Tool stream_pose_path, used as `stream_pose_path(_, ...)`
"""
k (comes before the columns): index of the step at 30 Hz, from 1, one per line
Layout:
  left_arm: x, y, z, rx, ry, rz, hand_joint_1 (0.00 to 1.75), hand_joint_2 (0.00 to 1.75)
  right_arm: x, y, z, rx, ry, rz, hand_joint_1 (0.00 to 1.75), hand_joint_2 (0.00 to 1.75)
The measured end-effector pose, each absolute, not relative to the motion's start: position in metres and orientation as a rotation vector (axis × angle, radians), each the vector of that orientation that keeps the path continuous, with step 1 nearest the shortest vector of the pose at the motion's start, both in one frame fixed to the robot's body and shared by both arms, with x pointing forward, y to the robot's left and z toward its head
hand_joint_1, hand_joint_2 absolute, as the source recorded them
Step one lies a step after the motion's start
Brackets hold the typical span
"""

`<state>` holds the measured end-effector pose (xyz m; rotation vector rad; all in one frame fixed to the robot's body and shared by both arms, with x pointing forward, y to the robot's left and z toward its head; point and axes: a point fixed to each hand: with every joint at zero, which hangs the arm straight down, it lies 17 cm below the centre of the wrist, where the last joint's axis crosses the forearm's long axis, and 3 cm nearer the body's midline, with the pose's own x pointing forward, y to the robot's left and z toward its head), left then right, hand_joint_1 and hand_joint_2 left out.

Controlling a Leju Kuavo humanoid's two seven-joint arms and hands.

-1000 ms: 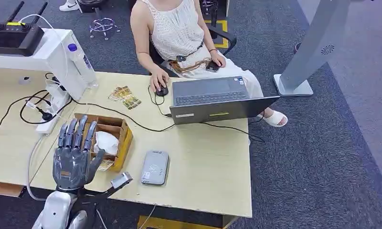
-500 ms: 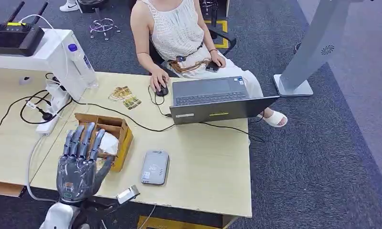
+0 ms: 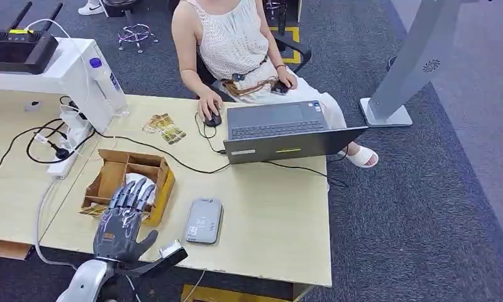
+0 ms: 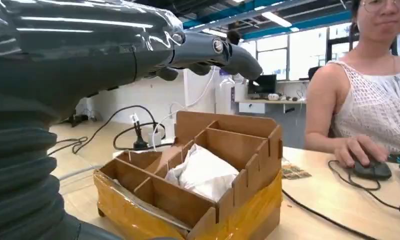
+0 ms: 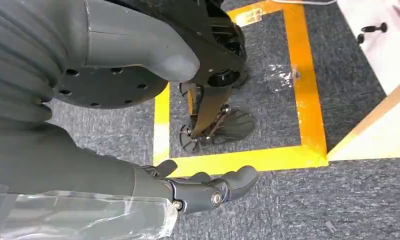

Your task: Pass the card to the sensor for recognition and then transmit it.

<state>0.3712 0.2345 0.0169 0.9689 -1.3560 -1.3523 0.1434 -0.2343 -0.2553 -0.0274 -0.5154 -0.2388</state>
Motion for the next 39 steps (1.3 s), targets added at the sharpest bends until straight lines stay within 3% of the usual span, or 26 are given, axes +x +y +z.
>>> stream_pose_path(39,0.394,0.293,-0.002,1.071,-1.225,-1.294,0.00,1.75,0.142,-0.233,-0.256,-0.021,-0.504,-0.218,0.00,1.75)
